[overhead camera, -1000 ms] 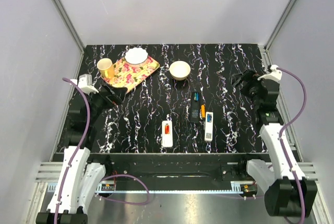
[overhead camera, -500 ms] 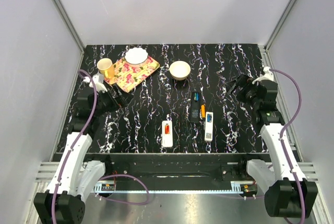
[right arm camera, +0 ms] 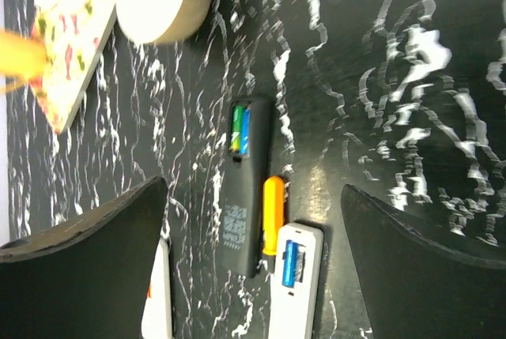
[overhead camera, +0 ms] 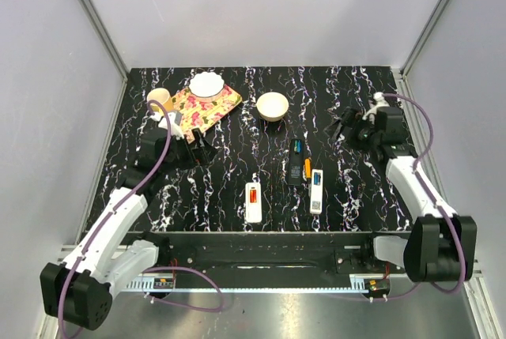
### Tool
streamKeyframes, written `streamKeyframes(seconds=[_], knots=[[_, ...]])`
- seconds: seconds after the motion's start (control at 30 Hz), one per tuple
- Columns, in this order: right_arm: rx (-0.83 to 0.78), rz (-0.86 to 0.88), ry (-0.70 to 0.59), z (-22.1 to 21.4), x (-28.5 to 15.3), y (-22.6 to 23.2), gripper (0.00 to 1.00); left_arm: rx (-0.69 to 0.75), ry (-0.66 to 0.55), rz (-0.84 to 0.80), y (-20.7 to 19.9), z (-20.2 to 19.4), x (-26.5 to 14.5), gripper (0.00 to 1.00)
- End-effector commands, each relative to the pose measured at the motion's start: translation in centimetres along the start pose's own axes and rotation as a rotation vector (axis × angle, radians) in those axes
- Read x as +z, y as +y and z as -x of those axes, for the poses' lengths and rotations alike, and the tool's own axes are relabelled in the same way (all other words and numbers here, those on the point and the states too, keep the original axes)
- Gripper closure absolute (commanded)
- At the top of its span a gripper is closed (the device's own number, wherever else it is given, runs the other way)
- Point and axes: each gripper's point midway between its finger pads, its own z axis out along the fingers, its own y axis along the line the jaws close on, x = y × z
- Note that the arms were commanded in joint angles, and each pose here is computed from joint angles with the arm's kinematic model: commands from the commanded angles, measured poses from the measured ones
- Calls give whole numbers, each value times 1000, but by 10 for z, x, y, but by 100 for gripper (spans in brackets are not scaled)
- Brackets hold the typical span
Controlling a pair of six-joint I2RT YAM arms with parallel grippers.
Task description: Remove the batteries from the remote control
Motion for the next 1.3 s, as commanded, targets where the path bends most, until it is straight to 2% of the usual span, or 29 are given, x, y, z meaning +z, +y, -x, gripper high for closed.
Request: streamKeyframes(seconds=[0.0,0.03,0.07,0.1,0.17,0.3,0.53,0.77,0.8,1.23,1.27], knots=[[-175,111,129,-12,20,50,0,43,-73,10,-12,24,2,1],[-219,41,177,-23,22,45,1,50,-64,4,-14,21,3,1],[-276,57,219,-34,30,66,2,56,-56,0,-16,19,4,1],[-294,38,246,-40,33,68,4,58,-49,1,-17,18,4,1],[-338,-17,311,-57,41,72,16,67,-40,1,-18,15,4,1],[-395,-125,369,-81,53,63,29,78,-23,-1,-18,6,4,1],[-451,-285,399,-95,57,36,37,79,2,18,-12,-6,6,1],[-454,-312,435,-109,57,22,44,77,44,34,-7,-18,13,1],[-448,-304,447,-113,59,21,50,79,50,33,-8,-20,13,1],[-429,-335,554,-149,79,-2,52,83,82,57,-1,-33,18,1],[-429,-337,559,-151,80,-2,55,85,82,55,-2,-33,18,1]])
